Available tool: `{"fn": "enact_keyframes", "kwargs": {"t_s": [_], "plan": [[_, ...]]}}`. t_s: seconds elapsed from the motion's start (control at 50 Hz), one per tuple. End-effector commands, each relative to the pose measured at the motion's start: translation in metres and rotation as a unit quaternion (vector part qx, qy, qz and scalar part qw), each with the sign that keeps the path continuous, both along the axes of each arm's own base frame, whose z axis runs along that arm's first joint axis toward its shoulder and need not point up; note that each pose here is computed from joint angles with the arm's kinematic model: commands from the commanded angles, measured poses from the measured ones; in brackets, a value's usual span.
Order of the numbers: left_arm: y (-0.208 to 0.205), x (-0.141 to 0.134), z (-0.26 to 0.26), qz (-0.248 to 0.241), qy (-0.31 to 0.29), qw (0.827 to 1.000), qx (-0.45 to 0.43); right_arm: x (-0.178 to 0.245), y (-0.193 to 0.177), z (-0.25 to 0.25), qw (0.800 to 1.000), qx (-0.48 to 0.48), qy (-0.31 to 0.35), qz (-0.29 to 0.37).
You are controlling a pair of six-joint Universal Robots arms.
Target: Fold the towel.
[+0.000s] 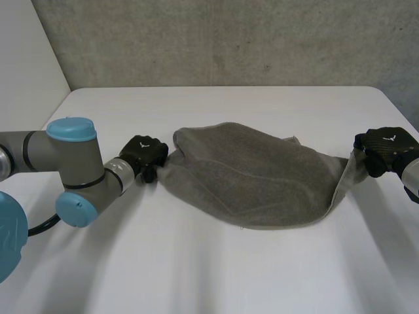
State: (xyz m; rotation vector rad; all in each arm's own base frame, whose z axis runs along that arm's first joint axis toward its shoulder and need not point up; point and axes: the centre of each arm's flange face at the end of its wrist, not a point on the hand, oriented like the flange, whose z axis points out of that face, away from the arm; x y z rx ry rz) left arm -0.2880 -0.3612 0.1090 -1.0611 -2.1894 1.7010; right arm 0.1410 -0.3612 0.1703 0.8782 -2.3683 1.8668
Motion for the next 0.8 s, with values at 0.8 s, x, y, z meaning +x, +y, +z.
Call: {"fn": "enact_keyframes", "kwargs": {"t_s": [0.8], "plan": [[0.065,0.076,0.234,0.097,0.176,0.974,-0.104,0.023,0.062,0.211,0.992,-0.088,-0.075,0.054]]}}
